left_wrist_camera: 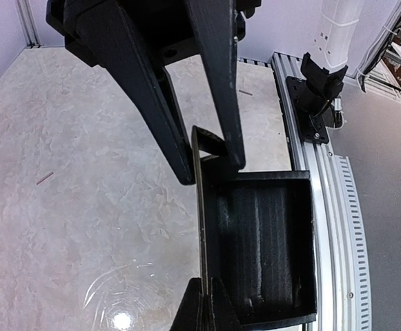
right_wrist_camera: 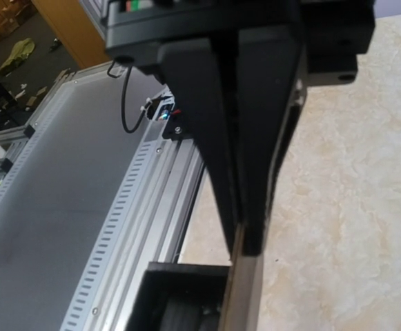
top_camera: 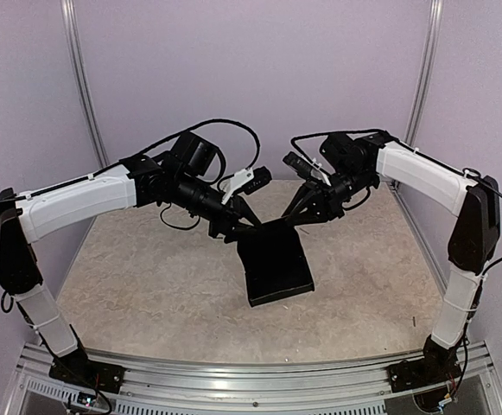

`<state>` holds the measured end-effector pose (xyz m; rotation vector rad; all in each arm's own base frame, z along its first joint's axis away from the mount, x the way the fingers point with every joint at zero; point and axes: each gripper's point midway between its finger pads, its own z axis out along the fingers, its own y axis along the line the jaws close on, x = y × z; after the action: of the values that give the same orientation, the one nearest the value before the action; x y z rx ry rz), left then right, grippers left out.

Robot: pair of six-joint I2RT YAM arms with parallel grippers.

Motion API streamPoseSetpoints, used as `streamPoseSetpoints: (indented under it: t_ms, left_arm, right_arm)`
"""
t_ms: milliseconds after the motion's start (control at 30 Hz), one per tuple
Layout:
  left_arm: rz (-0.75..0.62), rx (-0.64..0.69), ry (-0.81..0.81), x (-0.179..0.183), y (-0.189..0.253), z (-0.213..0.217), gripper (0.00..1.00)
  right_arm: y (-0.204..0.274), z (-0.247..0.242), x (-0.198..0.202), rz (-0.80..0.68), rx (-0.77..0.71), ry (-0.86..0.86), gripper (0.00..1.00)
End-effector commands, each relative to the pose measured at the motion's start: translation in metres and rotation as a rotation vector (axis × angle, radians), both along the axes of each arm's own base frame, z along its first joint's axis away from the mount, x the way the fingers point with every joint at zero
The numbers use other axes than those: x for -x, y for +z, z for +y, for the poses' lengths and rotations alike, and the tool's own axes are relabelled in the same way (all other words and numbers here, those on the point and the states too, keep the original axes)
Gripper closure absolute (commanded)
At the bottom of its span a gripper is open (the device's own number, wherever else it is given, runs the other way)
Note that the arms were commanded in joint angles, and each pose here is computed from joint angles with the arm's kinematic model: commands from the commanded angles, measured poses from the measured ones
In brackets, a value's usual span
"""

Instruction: Fold the paper box

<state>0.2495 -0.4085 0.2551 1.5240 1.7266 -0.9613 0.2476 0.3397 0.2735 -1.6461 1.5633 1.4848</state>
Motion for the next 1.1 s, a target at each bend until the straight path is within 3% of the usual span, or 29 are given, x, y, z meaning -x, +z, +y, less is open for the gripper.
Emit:
streamPoseSetpoints:
  t_ms: [0, 233, 433, 833, 1067]
  left_arm:
    - [-0.023, 0.054, -0.016, 0.000, 0.014, -0.002, 1.00]
    - [-0.009, 0.119, -0.073, 0.012, 0.028, -0.005, 1.00]
    - [0.004, 0.125, -0.085, 0.013, 0.025, -0.006, 0.99]
    - [0.101, 0.232, -0.161, 0.020, 0.042, -0.005, 0.98]
    - [0.119, 0.259, -0.175, 0.023, 0.049, 0.002, 0.98]
  right_arm:
    - [-0.003, 0.005, -0.001, 0.001, 0.010, 0.003, 0.87]
    - [-0.013, 0.015, -0.004, 0.018, 0.034, -0.009, 0.88]
    - [-0.016, 0.022, -0.002, 0.030, 0.047, 0.003, 0.98]
    - [-0.014, 0.035, 0.004, 0.035, 0.049, -0.003, 0.94]
    - [-0.023, 0.037, 0.000, 0.058, 0.067, -0.024, 1.00]
